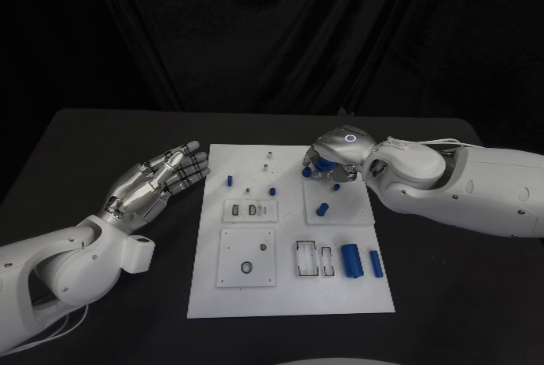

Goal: Assemble the parts on the task board

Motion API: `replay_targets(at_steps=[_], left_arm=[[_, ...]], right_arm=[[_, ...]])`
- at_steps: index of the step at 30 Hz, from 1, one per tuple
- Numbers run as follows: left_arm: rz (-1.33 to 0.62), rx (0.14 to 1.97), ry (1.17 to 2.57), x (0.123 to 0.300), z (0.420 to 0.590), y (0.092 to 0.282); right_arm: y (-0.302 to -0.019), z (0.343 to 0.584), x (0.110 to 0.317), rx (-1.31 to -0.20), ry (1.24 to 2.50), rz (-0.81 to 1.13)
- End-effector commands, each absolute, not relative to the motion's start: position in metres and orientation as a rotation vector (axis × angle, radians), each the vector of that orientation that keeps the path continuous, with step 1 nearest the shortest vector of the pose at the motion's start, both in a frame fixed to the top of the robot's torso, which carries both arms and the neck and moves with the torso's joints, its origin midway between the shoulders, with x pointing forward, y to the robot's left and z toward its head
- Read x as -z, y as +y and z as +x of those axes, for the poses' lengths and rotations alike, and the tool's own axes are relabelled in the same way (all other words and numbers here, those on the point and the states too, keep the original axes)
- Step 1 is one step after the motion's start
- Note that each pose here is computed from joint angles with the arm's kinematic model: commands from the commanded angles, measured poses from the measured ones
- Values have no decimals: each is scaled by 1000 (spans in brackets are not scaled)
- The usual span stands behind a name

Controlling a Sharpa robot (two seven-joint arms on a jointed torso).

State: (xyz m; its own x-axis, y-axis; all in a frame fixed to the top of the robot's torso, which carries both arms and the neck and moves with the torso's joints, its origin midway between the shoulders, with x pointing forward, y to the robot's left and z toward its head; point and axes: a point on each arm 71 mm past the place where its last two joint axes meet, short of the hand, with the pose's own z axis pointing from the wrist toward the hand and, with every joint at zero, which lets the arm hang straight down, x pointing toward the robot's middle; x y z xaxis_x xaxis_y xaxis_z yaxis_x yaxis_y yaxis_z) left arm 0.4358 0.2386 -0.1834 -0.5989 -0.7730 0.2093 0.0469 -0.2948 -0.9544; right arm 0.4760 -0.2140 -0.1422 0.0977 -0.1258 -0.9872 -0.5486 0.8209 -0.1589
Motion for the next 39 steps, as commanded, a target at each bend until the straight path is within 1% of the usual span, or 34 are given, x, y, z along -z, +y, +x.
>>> replay_targets(at_steps=[1, 22, 39], left_arm=[[-827, 2068, 1158, 168, 434, 243], [-832, 2061, 1174, 171, 438, 243], [-834, 2065, 1183, 172, 438, 242]], right_arm=[[-213, 476, 141, -372, 1422, -542], [-207, 480, 149, -402, 1420, -544], [-207, 482, 158, -385, 1494, -566]])
